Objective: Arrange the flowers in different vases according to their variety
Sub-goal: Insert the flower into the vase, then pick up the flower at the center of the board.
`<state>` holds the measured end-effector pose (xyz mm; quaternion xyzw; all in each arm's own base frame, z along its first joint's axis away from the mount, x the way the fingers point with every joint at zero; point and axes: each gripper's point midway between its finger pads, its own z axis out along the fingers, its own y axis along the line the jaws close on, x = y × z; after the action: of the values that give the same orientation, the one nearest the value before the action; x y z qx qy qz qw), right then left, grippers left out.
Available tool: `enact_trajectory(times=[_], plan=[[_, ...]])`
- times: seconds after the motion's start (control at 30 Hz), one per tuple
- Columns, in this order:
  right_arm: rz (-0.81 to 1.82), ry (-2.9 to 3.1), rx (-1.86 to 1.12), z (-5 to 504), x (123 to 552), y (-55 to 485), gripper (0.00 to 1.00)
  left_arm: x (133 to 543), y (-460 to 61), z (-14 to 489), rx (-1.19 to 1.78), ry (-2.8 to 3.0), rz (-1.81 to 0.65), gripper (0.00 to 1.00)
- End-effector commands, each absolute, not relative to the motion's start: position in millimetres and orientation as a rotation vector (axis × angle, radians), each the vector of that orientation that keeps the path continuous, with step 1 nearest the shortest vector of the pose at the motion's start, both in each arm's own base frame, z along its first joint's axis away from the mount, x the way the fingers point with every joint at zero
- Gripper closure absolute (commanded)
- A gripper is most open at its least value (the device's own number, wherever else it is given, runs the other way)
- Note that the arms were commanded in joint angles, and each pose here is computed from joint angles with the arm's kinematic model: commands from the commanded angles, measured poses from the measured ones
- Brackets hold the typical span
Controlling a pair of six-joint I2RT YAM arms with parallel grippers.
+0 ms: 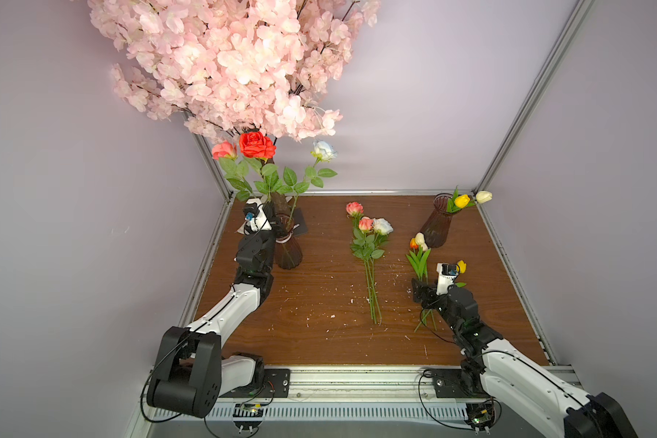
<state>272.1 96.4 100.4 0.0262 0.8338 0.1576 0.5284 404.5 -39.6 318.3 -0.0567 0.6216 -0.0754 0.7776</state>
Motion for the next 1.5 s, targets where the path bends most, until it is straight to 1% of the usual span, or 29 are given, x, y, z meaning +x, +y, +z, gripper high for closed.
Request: enact_trajectory(times=[0.0,0.07,0.1,0.13,0.2,0.23,0.27,0.3,0.33,0.5,0.6,0.73,0.93,0.97,1.03,1.13,1.27,1.47], plan=[[0.417,1.924,0.054,124.6,279.6,103.6,0.1,403.1,-39.3,313.7,-0.134,1.343,-0.201,0.97],[0.417,1.924,0.053,124.5,279.5,103.7,0.1,403.4,-40.6,310.6,-0.127,1.351,-0.205,0.94],[0.417,1.925,0.053,124.5,279.7,103.9,0.1,402.9,-40.3,309.2,-0.131,1.355,-0.207,0.91],[0.418,1.924,0.052,124.7,279.6,104.1,0.1,401.7,-40.2,309.9,-0.132,1.354,-0.208,0.86],[0.417,1.925,0.053,124.3,279.5,103.7,0.1,399.9,-41.5,312.2,-0.126,1.357,-0.213,0.68],[0.417,1.925,0.053,124.3,279.4,103.7,0.1,399.1,-41.6,315.2,-0.125,1.359,-0.214,0.57],[0.416,1.924,0.055,124.7,279.6,103.1,0.1,398.3,-41.7,318.0,-0.125,1.361,-0.213,0.48],[0.418,1.923,0.053,125.0,279.5,103.8,0.1,396.6,-41.8,321.9,-0.124,1.362,-0.212,0.4],[0.418,1.924,0.053,124.6,279.5,103.9,0.1,394.3,-41.2,325.4,-0.127,1.364,-0.211,0.37],[0.418,1.924,0.052,124.6,279.5,103.8,0.1,374.6,-34.6,347.2,-0.161,1.337,-0.199,0.28],[0.42,1.924,0.052,124.6,279.4,104.1,0.1,370.3,-31.5,353.7,-0.187,1.354,-0.186,0.23],[0.421,1.926,0.05,124.2,279.2,104.4,0.1,366.8,-34.0,356.5,-0.206,1.403,-0.194,0.22],[0.429,1.923,0.043,125.9,278.6,105.6,0.08,350.6,-68.0,349.1,-0.134,1.467,-0.25,0.16],[0.432,1.925,0.041,125.6,278.3,106.1,0.07,348.4,-74.4,344.9,-0.118,1.485,-0.265,0.14],[0.44,1.927,0.037,126.1,277.9,107.6,0.02,342.9,-85.2,338.8,-0.094,1.508,-0.284,0.09],[0.464,1.933,0.034,127.6,277.9,111.1,0.0,332.9,-99.5,329.5,-0.069,1.532,-0.321,0.01],[0.509,1.972,0.016,131.3,280.6,121.5,0.01,321.7,-125.0,318.2,-0.019,1.556,-0.393,0.01],[0.501,2.08,-0.01,132.7,290.8,132.3,0.01,313.9,-155.5,279.1,0.042,1.623,-0.45,0.01]])
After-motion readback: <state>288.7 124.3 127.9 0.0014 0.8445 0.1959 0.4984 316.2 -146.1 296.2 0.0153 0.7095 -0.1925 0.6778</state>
